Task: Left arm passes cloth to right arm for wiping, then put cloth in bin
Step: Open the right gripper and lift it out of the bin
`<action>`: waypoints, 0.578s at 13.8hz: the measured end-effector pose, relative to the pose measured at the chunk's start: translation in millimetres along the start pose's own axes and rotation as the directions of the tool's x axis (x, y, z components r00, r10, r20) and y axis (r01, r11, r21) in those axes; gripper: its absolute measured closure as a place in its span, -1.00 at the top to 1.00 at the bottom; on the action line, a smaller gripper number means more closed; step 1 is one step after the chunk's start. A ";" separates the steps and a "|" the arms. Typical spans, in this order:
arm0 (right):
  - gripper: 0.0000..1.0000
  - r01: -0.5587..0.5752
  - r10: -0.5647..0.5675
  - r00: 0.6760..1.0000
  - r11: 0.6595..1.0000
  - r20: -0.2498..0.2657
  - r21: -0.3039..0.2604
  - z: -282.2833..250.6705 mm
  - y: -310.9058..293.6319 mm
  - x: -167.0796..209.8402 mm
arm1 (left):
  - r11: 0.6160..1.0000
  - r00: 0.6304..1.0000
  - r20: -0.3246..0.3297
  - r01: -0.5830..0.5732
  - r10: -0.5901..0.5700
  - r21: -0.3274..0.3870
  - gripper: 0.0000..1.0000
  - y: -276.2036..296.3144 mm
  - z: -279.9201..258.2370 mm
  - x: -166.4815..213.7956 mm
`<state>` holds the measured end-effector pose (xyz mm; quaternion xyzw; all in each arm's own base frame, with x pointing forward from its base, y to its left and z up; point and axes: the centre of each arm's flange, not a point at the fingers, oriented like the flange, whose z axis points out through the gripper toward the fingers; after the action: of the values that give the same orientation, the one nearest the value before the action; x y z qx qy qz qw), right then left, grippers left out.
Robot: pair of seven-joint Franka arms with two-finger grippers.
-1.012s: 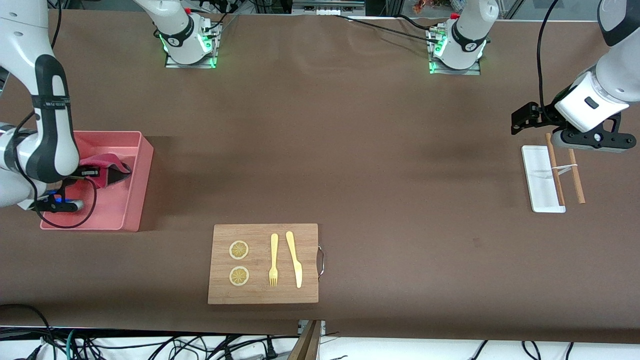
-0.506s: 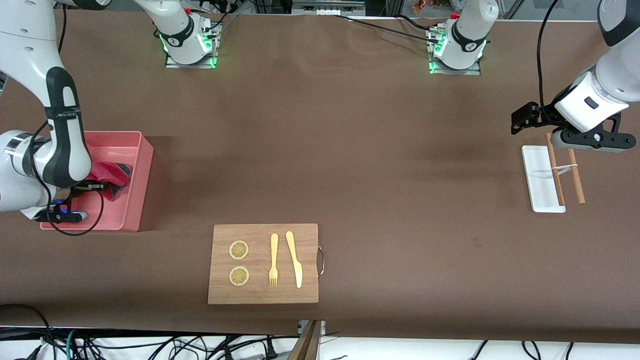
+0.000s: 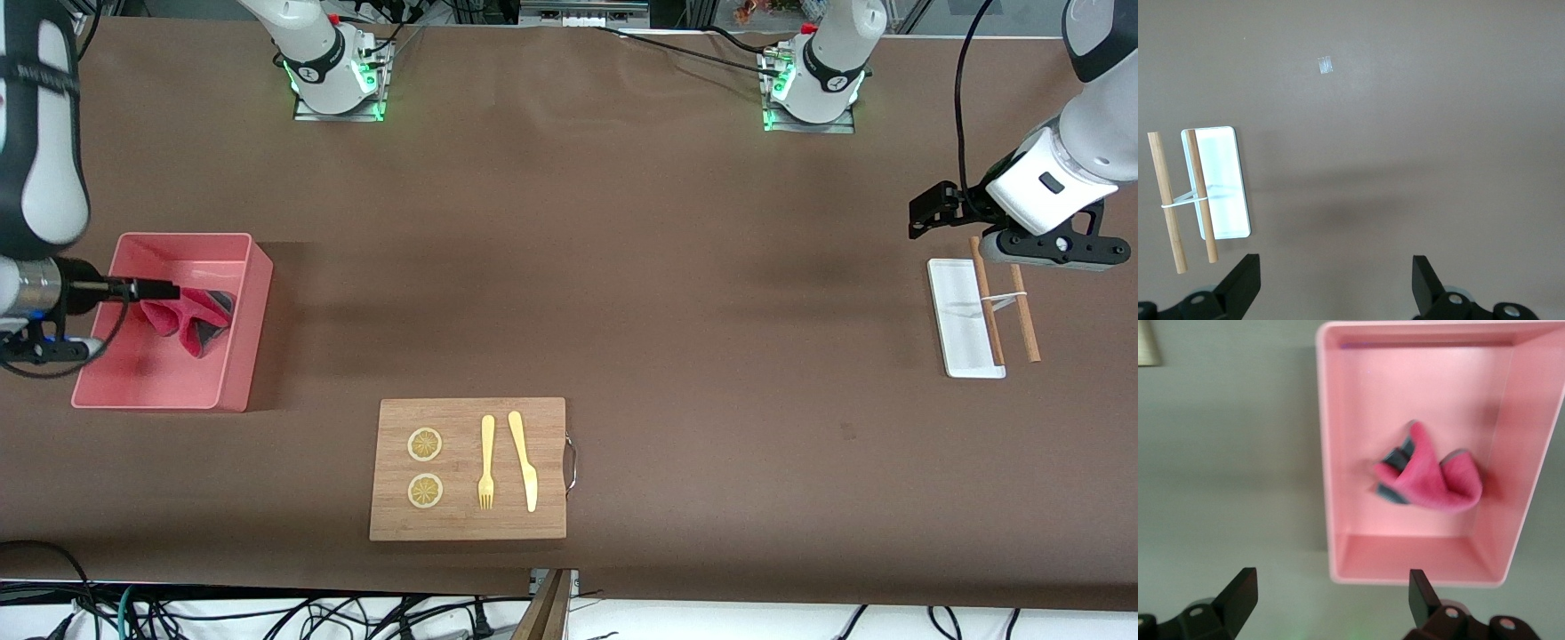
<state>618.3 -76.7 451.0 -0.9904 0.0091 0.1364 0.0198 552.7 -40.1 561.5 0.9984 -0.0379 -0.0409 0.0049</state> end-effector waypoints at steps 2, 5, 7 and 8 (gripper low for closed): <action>1.00 0.006 -0.006 0.999 1.000 -0.046 0.004 -36.0 -35.3 -20.7 | 1.000 1.000 0.000 0.000 0.000 0.000 1.00 0.0 0.0 0.0; 1.00 0.060 -0.064 0.991 0.998 -0.114 -0.032 -75.2 -71.1 -46.7 | 1.000 1.000 0.000 0.000 0.000 0.000 1.00 -0.1 0.0 0.0; 1.00 0.069 -0.078 0.984 0.996 -0.160 -0.061 -99.7 -76.8 -64.5 | 1.000 1.000 0.000 0.000 0.000 0.000 1.00 0.0 0.0 0.0; 1.00 0.065 -0.076 0.979 0.996 -0.189 -0.065 -114.5 -75.2 -76.1 | 1.000 1.000 0.000 0.000 0.000 0.000 1.00 -0.1 0.1 0.0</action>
<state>577.8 -5.3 584.5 -0.9988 -0.0281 0.0402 -0.0052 552.8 -40.1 561.4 0.9984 -0.0378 -0.0411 0.0049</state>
